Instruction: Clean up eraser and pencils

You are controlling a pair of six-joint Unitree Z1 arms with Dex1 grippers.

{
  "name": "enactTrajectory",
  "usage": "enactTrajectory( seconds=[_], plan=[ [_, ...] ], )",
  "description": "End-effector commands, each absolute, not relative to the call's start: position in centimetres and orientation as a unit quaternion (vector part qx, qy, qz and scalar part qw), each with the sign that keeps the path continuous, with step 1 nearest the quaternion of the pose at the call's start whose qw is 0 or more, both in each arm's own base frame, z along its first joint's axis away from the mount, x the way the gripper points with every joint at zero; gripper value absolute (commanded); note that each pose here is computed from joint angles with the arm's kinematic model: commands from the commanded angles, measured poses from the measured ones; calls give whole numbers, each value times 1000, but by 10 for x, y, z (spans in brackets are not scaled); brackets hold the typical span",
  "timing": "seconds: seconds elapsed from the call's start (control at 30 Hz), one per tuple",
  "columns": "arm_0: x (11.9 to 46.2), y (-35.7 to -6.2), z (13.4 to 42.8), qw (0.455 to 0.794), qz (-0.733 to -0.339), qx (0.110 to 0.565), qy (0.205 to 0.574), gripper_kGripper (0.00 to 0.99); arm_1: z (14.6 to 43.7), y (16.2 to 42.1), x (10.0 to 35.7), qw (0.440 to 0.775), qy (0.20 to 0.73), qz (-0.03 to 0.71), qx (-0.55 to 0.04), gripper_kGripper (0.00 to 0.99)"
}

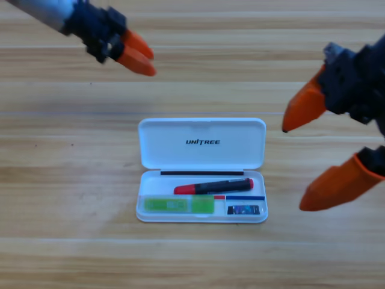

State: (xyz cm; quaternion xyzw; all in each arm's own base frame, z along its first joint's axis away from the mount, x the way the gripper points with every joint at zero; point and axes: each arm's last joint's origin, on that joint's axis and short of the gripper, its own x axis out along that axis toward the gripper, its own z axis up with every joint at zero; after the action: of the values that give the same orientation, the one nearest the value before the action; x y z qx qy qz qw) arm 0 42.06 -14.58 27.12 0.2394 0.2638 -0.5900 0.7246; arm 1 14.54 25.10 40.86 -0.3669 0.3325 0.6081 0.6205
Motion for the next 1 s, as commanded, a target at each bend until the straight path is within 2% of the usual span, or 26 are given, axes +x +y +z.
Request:
enactTrajectory(
  seconds=[0.03, 0.1, 0.13, 0.37, 1.0],
  plan=[
    [430, -181, 222, 684, -629, 241, 278, 276, 407, 249, 134, 609, 328, 623, -364, 919],
    [431, -187, 217, 676, -637, 252, 270, 61, 407, 248, 133, 609, 327, 625, -363, 919],
    [431, -189, 216, 674, -639, 253, 269, 0, 408, 247, 132, 609, 326, 626, -362, 919],
    [429, -203, 200, 664, -647, 244, 284, 0, 414, 240, 127, 610, 317, 635, -353, 919],
    [424, -202, 166, 642, -661, 212, 326, 0, 413, 244, 129, 613, 314, 635, -350, 919]
  ],
)
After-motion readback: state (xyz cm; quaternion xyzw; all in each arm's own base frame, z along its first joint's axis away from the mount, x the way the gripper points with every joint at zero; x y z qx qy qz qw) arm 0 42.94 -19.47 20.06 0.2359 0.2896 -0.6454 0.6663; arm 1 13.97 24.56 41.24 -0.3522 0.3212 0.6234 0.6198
